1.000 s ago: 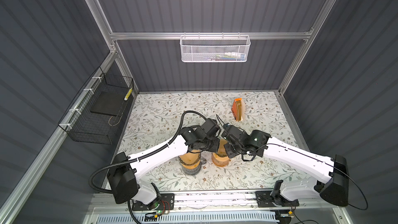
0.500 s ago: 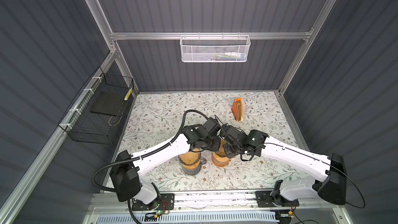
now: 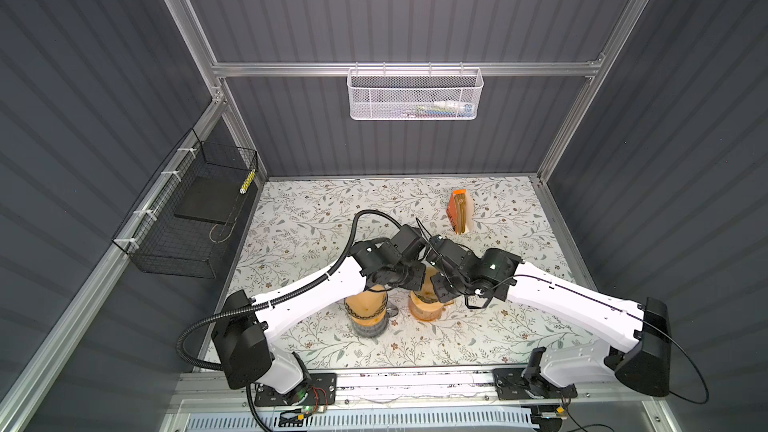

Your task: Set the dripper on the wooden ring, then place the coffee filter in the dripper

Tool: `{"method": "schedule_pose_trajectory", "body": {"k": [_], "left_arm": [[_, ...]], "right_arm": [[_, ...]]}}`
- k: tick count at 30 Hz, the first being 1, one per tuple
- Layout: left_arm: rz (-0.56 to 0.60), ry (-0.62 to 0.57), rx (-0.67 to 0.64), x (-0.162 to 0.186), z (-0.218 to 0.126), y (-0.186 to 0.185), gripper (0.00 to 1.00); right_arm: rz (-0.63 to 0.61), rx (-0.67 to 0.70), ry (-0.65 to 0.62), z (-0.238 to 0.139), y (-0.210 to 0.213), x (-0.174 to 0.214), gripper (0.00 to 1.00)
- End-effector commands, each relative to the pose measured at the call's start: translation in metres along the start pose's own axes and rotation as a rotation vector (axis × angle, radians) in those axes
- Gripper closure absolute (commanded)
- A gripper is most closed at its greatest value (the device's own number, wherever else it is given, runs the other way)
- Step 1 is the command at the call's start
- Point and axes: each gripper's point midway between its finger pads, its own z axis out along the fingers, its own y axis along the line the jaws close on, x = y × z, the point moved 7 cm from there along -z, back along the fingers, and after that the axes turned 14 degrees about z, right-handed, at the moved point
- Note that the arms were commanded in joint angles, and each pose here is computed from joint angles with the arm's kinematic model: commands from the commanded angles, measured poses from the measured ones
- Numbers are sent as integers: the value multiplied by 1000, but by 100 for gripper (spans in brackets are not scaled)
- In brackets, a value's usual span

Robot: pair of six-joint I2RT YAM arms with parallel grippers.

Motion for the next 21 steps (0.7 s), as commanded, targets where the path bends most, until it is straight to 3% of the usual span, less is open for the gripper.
{"method": "schedule_pose_trajectory", "body": {"k": [1, 21], "left_arm": [[29, -45, 12, -8, -11, -4, 86], [9, -109, 32, -7, -21, -4, 86]], "right_arm": [[9, -21, -20, -15, -1, -5, 90], [37, -147, 4, -34, 2, 12, 90]]}}
